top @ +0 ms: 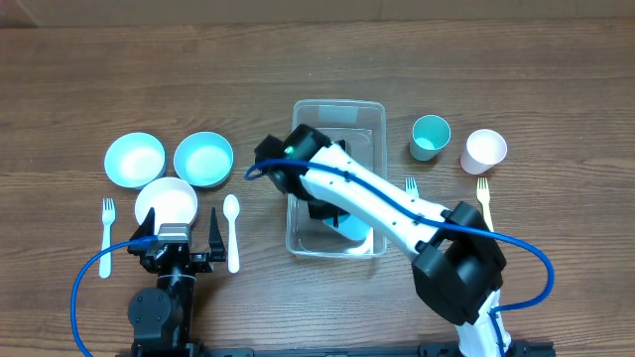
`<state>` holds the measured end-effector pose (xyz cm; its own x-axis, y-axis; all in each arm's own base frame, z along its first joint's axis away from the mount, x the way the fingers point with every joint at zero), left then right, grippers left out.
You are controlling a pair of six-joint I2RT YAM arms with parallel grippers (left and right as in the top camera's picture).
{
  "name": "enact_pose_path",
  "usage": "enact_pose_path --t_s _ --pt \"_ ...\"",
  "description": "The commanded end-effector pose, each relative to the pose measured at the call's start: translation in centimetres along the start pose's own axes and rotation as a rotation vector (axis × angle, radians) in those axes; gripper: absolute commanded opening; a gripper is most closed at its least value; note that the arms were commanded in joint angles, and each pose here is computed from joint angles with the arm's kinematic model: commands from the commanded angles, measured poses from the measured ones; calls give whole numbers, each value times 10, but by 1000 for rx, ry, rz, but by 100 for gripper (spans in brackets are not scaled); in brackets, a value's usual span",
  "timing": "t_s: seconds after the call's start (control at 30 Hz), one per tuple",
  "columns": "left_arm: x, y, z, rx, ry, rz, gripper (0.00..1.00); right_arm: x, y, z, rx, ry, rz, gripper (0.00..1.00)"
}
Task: Pack container
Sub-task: 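Set the teal cup upright at the container's back and release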
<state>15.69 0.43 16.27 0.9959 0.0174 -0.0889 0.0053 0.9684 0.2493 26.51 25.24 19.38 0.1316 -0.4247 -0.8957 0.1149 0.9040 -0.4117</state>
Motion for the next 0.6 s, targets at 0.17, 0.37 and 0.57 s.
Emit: enact_pose_path --t_s 0.17,0.37,0.57 --pt "0 0 -1 19 -8 -4 100 -35 -40 45 153 -114 160 4" --pt "0 0 -1 19 -8 -4 100 -33 -30 82 111 -138 420 4" --pt "0 0 -1 19 -8 -4 100 -32 -31 102 145 -193 490 4"
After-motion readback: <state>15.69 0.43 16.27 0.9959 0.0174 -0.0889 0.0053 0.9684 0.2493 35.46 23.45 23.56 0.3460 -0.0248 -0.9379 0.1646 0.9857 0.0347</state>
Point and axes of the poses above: each gripper's point midway between its finger pads, its own x axis out along the fingers, its own y axis along the line the jaws close on, z = x × y, the point moved 9 cm from there along -x, back along the fingers, and after that the axes turned 11 degrees about x, right-handed, at the moved point
